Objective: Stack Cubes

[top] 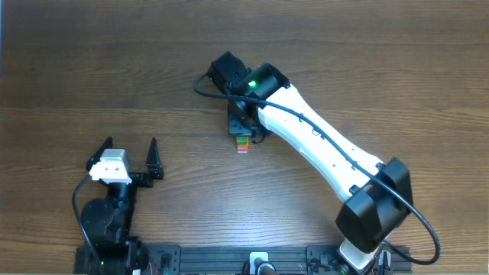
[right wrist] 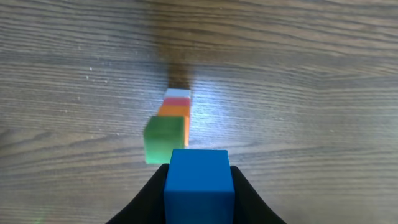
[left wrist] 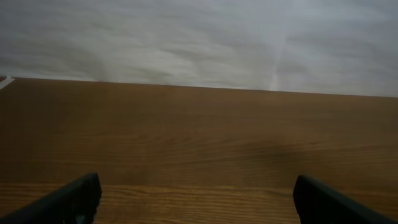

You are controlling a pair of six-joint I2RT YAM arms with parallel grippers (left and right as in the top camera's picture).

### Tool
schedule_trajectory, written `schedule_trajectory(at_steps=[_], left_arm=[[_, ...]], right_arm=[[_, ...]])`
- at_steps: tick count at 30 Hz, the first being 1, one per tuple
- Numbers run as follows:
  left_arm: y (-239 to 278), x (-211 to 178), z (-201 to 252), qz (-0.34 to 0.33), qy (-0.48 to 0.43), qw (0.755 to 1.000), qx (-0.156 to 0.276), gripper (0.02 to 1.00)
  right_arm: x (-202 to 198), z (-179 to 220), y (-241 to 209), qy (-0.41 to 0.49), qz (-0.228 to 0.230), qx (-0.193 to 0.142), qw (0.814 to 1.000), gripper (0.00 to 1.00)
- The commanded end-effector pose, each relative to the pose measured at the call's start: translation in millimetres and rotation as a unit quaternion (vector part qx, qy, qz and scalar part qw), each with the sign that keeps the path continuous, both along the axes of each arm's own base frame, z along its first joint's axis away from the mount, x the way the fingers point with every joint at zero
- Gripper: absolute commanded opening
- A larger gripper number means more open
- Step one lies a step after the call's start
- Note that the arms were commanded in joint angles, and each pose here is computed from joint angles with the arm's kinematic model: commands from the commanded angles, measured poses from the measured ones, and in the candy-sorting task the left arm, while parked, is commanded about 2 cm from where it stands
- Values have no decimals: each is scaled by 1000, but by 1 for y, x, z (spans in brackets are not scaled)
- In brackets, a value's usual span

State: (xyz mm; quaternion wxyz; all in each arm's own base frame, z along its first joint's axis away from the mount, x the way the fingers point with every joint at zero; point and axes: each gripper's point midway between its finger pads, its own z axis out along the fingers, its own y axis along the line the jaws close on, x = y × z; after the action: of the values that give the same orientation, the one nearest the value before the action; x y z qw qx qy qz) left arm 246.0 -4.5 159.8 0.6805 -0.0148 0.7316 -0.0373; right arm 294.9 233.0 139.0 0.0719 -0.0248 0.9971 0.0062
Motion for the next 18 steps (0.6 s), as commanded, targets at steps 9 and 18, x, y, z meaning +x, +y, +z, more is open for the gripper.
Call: schedule_trajectory(at_steps=[9,18], left_arm=[[-2,0,-2,-6,0,1000,5,996],[-2,0,-2,-6,0,1000,5,998]], right_arm=[[1,-13,24,9,18,15,1000,121],[1,-22,26,18,20,8,1000,119]])
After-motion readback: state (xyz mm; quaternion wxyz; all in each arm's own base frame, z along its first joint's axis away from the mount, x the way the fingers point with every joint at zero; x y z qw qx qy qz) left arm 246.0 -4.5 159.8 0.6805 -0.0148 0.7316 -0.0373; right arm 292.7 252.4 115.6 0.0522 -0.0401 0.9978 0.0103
